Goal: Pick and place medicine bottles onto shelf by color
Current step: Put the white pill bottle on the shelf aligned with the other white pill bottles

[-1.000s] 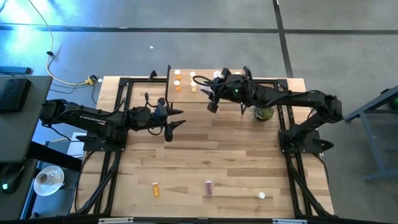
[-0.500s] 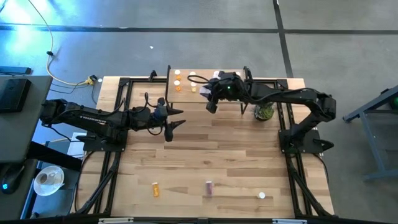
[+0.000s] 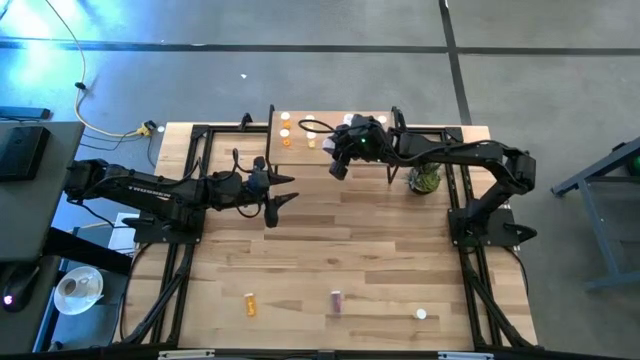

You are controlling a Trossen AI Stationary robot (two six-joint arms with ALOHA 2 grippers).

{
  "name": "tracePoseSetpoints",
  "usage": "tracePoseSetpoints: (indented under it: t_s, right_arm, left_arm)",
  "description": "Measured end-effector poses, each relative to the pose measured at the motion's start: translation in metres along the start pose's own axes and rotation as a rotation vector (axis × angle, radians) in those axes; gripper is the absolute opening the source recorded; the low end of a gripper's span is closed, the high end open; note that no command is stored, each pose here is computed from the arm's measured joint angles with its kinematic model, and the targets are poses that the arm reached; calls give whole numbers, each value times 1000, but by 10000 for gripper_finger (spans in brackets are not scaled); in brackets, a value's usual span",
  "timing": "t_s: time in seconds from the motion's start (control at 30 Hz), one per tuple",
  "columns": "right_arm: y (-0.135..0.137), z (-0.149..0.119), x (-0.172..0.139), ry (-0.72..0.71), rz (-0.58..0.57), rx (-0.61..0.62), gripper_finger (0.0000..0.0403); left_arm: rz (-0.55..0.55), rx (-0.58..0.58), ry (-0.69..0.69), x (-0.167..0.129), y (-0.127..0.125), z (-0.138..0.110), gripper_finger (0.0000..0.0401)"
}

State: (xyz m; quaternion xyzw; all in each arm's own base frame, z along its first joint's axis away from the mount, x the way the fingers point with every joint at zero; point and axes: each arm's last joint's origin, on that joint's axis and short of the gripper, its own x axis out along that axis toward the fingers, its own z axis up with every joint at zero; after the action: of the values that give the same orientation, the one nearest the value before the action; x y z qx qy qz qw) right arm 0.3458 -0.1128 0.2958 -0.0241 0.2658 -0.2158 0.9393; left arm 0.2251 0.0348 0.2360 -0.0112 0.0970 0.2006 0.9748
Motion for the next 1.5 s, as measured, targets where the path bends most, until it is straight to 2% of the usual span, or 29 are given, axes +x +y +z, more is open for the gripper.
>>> tracePoseSetpoints:
  t_s: [0.27,0.6,0.8,1.1,1.5]
  right_arm:
    - [-3,-2,0,25,-23,-19,122]
    - [-19,-6,2,47,-61,-5,122]
    - [-18,-3,-1,30,-37,-3,122]
    - [4,16,-34,-37,47,-25,122]
    - [-5,25,-94,-72,9,-18,122]
  left_arm:
    - [0,0,0,0,0,0,202]
    - [20,0,-1,0,1,0,202]
    - [23,0,-1,0,1,0,202]
    - [26,0,0,0,1,0,202]
    - [26,-23,-2,0,1,0,202]
